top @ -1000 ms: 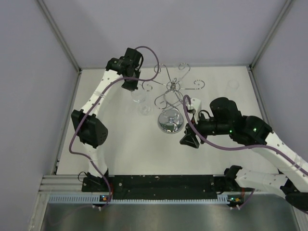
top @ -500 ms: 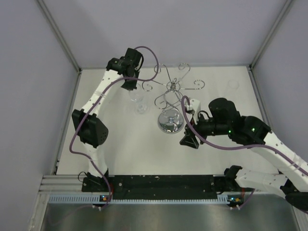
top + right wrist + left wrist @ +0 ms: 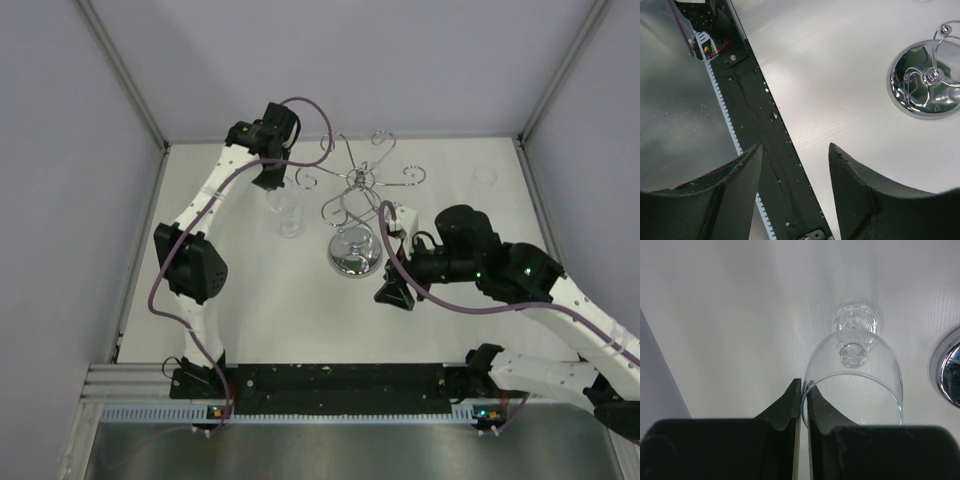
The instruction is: Take the wine glass off the wine glass rack
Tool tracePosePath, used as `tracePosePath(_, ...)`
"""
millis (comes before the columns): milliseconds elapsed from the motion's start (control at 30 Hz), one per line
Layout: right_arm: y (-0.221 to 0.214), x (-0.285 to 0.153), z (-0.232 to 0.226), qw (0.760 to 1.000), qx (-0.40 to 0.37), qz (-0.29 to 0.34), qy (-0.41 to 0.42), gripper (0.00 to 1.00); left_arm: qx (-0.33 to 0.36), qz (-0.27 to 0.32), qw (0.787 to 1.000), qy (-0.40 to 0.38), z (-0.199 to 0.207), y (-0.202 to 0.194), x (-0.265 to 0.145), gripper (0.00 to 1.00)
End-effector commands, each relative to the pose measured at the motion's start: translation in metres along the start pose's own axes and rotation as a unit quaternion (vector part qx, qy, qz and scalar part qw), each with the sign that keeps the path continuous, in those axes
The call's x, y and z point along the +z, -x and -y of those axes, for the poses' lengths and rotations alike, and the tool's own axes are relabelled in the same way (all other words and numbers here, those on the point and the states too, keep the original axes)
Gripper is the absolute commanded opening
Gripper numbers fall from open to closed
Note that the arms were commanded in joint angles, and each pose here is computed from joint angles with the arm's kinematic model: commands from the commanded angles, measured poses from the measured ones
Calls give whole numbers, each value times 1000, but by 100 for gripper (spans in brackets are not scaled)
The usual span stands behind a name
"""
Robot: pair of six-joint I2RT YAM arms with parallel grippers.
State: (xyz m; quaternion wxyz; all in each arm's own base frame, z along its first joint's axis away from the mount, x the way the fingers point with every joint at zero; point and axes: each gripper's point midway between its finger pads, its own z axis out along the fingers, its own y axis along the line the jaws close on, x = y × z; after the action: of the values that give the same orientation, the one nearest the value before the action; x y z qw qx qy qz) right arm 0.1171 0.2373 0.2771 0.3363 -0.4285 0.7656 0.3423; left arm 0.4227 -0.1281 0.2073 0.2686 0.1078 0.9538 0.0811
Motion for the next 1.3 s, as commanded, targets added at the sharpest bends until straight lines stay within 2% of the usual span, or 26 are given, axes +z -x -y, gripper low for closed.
tracePosePath(0,9,-3,-4,1000,-9,24,5,56,0,12,1000,7,1,5,-2,1)
tracePosePath(567,10,-3,-4,1000,-9,24,5,59,7,-9,1000,14,5,-7,8,18)
tracePosePath(900,9,-1,-4,1000,-7,21,6,60,4,-2,1000,-3,9,-5,1,34)
tracePosePath(1267,10,0,-5,1000,-5,23,11,61,-6,25,999,-25,10,6,-20,40)
